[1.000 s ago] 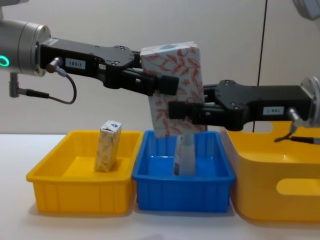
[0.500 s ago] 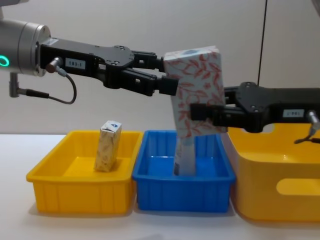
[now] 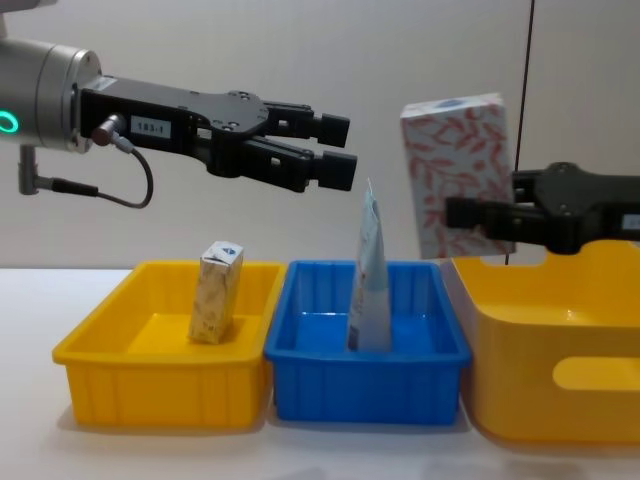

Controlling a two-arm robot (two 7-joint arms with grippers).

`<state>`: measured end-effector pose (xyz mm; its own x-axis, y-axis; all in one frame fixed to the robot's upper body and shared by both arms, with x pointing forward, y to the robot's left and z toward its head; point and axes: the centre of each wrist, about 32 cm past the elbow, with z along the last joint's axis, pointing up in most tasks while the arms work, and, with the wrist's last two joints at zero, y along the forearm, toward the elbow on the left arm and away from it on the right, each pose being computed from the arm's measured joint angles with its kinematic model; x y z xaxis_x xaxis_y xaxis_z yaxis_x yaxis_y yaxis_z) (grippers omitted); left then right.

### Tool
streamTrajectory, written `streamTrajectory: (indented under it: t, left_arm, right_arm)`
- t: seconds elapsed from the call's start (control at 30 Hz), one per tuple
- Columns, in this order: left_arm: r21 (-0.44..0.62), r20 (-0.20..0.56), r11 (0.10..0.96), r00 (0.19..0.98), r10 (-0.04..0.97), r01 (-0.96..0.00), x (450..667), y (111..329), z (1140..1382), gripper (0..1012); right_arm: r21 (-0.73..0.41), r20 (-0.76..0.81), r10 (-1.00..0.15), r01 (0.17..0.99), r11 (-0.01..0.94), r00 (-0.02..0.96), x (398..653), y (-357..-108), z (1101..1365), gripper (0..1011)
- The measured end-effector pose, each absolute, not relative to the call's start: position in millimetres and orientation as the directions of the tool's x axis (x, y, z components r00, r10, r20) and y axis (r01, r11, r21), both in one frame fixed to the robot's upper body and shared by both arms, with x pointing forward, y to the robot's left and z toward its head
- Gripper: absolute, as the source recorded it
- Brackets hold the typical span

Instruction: Bimanual collaborative sorting of washing and personal care products

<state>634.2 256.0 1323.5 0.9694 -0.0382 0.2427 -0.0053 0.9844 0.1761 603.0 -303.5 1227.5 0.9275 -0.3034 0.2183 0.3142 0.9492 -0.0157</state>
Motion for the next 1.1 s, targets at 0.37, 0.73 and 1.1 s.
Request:
streamTrajectory:
  t: [0.37,0.73,1.1]
  left_arm:
    - [0.176,0.243,0.984,0.969,-0.038,-0.005,634.2,256.0,1323.5,1001]
    - [0.176,0.243,0.984,0.969,-0.038,-0.005,634.2,255.9,1323.4,1001]
    - [0.176,0.243,0.984,0.969,-0.038,-0.005,634.2,256.0,1323.5,1001]
  right_arm:
    - [0.003,0.219,-0.431,0.441,0.897,0.875,599.0,-327.2,1227.6,367]
    - [0.007,0.210,-0.579,0.591,0.807,0.788,600.8,-338.2,1225.1,367]
    - [-0.003,0.196,-0.707,0.722,0.692,0.679,606.1,-333.7,1222.0,367]
